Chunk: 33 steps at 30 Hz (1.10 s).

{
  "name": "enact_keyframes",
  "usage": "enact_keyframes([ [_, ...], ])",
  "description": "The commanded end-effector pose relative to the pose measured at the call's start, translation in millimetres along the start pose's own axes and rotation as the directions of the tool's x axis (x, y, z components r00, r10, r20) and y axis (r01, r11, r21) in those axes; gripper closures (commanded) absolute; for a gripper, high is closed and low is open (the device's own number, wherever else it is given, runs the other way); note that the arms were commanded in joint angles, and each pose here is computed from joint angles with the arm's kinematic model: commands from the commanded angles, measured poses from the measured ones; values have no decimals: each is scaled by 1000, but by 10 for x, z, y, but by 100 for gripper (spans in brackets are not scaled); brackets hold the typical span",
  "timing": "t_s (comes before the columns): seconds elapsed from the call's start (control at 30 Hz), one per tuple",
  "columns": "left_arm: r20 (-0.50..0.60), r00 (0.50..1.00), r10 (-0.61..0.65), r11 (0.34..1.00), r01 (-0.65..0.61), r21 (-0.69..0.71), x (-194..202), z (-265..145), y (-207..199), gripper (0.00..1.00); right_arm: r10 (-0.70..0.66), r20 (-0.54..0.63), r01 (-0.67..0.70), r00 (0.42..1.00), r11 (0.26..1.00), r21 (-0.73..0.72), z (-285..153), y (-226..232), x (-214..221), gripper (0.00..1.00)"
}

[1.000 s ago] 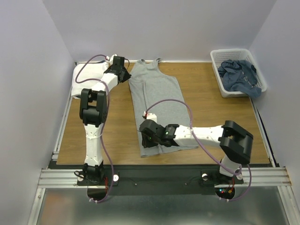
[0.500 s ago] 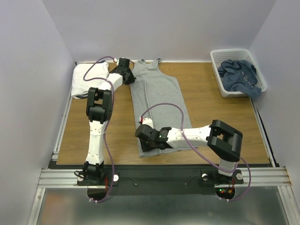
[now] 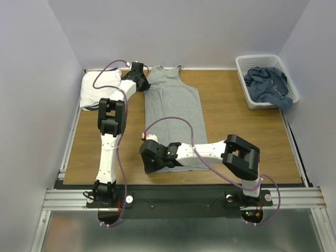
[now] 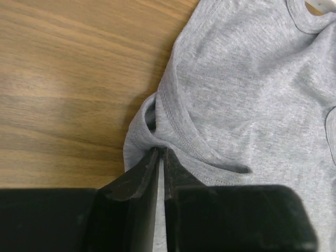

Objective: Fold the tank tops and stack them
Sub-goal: Fold the tank top

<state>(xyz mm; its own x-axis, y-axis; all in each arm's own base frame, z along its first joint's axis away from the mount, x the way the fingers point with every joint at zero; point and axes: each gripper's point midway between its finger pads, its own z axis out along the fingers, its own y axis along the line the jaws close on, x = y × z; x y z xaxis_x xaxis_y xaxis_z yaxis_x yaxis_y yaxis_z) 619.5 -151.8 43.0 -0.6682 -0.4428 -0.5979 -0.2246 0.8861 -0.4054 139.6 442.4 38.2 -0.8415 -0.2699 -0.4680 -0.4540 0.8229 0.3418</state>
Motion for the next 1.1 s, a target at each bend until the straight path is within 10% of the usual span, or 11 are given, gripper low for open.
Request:
enact_keyframes([
  [0.0, 109, 993, 47, 994, -58, 93, -457, -220, -255, 71, 5, 89, 1, 996, 998, -58, -210, 214, -389, 56],
  [0.43, 372, 926, -60, 963, -44, 266, -1306, -1601, -863, 44, 258, 458, -292, 851, 956, 5, -1401, -1680, -2159, 49],
  [0.73, 238, 971, -26, 971, -32, 237, 58, -2068, -985, 48, 328, 498, -402, 803, 914, 46, -1302, -3633, -3069, 51],
  [1.07, 29, 991, 127, 913, -128, 387, 1713, -2606, -1073, 48, 287, 460, -323, 841, 946, 0, -526, -4164, -3477, 48],
])
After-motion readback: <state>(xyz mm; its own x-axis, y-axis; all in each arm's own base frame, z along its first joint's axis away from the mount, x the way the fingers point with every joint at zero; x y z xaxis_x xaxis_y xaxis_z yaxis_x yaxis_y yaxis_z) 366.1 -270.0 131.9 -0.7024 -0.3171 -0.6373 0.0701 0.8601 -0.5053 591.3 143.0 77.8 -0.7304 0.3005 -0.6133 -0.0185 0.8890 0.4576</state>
